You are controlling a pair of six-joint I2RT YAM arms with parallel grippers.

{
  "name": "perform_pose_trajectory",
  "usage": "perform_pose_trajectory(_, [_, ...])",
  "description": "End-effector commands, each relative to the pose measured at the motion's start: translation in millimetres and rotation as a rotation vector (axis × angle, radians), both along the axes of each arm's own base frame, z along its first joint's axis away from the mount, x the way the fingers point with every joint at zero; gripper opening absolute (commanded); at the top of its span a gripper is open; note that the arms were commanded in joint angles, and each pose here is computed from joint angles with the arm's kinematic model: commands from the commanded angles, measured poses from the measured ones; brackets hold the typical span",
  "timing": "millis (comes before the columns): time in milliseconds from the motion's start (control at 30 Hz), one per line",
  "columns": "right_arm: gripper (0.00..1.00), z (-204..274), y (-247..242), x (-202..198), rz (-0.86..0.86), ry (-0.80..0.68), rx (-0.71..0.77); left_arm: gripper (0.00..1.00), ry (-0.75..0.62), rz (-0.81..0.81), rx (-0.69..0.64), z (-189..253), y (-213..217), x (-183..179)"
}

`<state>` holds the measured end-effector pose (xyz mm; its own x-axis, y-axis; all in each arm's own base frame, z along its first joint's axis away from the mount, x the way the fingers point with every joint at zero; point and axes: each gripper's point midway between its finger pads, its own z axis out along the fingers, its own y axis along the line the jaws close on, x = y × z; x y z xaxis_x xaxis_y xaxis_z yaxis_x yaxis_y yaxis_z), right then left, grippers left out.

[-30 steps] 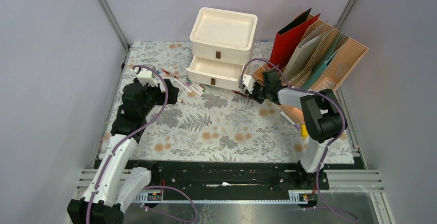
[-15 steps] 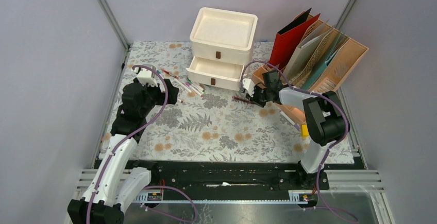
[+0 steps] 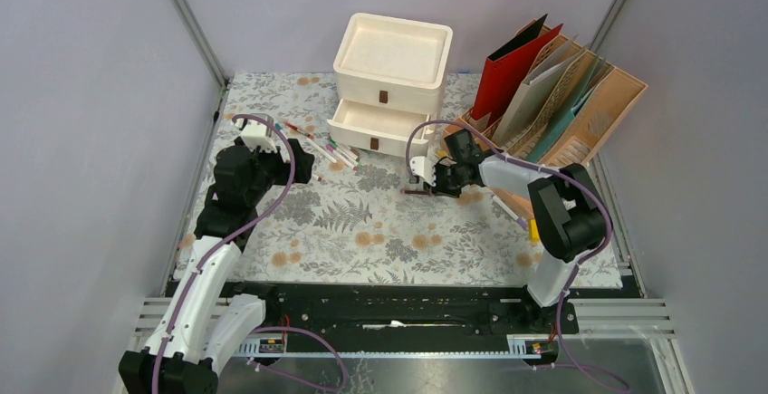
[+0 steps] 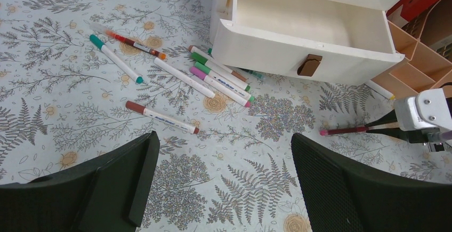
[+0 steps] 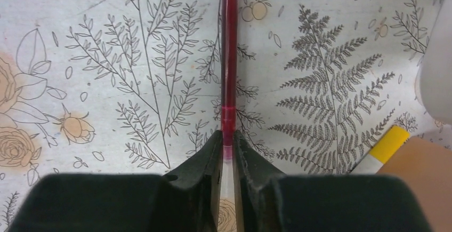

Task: Organize the desk
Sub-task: Pick up the stationery from the center of the board.

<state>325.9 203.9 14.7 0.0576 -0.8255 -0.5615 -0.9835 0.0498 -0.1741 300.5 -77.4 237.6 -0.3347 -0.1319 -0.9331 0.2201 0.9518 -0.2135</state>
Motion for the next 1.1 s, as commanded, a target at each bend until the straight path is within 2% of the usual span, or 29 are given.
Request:
perform_pose_trajectory(0, [0.19,-21.2,-11.1,-42.2,0.028,0.160,-0.111,0.99,-0.044,-0.009,-0.013,12.1,-1.5,4.1])
perform_pose_trajectory(167, [0.30,-21.5,3.4,-39.6,0.052,0.165,-0.121,0.99,-0.048,-0.008,-0.013,13.3,-1.3,3.7])
perform_pose_trajectory(467, [0.35,-33.3,24.3,-37.3,0.097,0.184,-0.194,0.99,-0.052,-0.007,-0.016,14.4,-1.1,3.2])
perform_pose_trajectory(567, [0.30,-36.5,30.5,-43.5,0.125,0.205,-0.226,0.99,-0.054,-0.008,-0.016,15.2,-1.1,2.8])
perform_pose_trajectory(733, [0.08,-38.3,35.9,-49.1,0.135,0.203,-0.260,0.99,-0.060,-0.009,-0.018,16.9,-1.2,2.0])
perform_pose_trajectory(833, [0.01,-30.7,39.2,-46.3,0.090,0.209,-0.255,0.99,-0.061,-0.010,-0.019,17.3,-1.4,1.7])
perform_pose_trajectory(1067, [0.00,31.5,66.1,-38.3,0.039,0.232,-0.142,0.99,-0.063,-0.008,-0.019,18.0,-1.0,1.4])
